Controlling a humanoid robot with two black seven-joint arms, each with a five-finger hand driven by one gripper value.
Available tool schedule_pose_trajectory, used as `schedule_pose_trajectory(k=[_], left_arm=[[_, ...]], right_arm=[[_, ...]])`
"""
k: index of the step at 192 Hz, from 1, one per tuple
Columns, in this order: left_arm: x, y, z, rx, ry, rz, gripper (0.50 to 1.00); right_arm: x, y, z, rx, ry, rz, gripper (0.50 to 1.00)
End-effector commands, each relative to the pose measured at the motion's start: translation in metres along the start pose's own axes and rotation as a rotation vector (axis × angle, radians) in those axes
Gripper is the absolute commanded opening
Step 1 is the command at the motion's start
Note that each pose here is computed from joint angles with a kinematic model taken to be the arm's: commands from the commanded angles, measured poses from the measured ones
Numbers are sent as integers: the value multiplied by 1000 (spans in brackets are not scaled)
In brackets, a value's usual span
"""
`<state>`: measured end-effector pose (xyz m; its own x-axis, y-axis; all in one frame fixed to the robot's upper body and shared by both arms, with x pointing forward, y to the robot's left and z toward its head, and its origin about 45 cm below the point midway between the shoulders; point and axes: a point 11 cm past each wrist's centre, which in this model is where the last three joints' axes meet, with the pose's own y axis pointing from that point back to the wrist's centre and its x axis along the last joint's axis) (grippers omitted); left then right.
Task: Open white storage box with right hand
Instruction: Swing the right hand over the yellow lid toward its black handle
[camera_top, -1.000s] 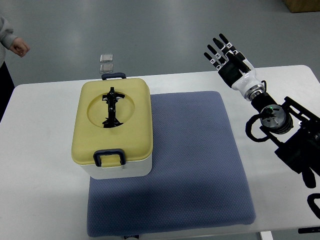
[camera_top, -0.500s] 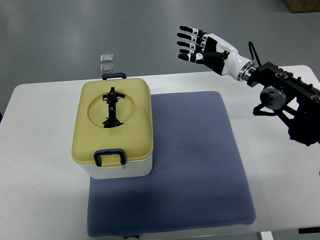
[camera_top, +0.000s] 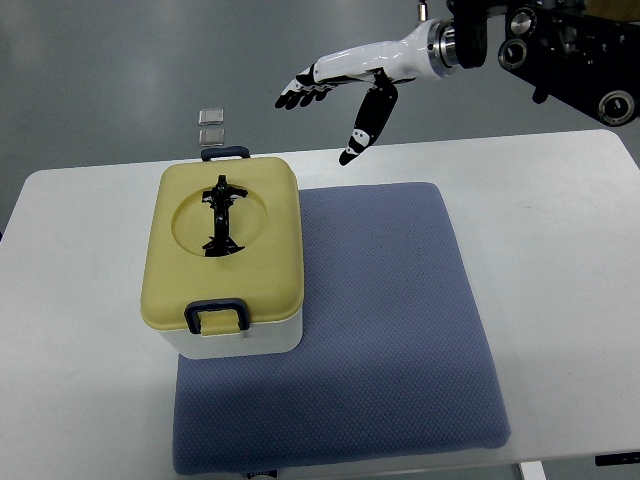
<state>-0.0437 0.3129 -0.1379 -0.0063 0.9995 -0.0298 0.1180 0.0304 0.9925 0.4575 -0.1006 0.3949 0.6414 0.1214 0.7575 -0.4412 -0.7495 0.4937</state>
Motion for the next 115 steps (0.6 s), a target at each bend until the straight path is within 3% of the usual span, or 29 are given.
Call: schedule_pose_trajectory(k=[1, 37, 115], left_arm=[[0, 0, 0, 0, 1, 1, 1000], [0, 0, 0, 0, 2, 1, 1000], [1, 0, 0, -1, 4, 4, 1000]], right_arm=[[6, -6, -28, 7, 108, -40, 926], [-24, -53, -76, 57, 278, -156, 926], [-39, -79, -93, 98, 344, -98, 926]])
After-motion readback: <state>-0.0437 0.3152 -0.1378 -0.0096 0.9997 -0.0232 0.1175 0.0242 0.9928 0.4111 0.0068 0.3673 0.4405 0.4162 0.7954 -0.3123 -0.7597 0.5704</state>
